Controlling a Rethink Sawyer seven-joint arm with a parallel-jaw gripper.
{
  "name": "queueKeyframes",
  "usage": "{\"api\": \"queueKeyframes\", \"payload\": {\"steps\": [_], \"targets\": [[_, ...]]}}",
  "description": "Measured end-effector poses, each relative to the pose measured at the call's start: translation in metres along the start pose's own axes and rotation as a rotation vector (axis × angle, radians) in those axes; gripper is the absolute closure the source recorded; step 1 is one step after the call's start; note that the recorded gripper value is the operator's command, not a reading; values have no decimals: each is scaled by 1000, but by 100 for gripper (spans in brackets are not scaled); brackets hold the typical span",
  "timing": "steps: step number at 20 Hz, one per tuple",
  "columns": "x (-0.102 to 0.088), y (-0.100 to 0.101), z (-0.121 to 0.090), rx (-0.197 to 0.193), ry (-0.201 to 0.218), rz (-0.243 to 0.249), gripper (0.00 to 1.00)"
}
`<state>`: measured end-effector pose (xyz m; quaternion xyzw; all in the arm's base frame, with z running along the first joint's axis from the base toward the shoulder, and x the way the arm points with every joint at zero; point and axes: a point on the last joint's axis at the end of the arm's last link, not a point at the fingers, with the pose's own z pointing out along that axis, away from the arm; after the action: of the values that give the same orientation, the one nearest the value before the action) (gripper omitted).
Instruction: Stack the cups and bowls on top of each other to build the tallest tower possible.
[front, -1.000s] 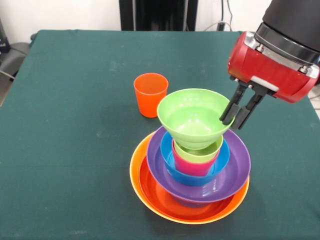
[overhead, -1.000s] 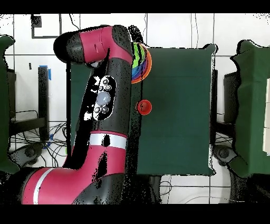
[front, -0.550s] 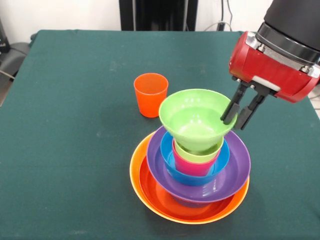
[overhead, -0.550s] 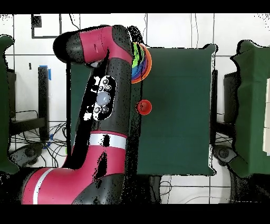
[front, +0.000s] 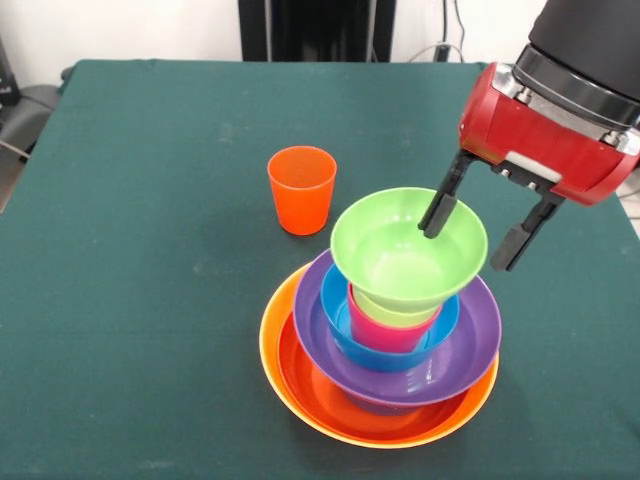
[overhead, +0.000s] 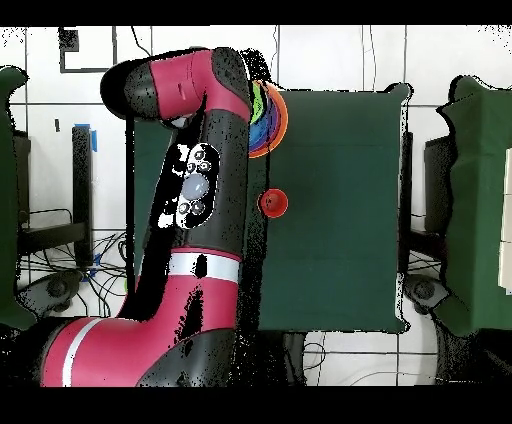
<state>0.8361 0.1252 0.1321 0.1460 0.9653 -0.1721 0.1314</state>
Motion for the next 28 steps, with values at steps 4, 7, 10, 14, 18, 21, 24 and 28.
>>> {"api": "queueKeyframes", "payload": {"steps": [4,7,10,14,18,21,24,28], "targets": [[0,0,0,0,0,0,0],[0,1,0,-3,1,2,0],[-1,1,-2,-7,2,6,0],[-4,1,-9,-20,-1,16,0],[-11,-1,-25,-41,-6,37,0],[-16,-10,-43,-53,-7,59,0],[-17,-20,-56,-60,-3,77,0],[-17,-31,-68,-66,8,99,0]]}}
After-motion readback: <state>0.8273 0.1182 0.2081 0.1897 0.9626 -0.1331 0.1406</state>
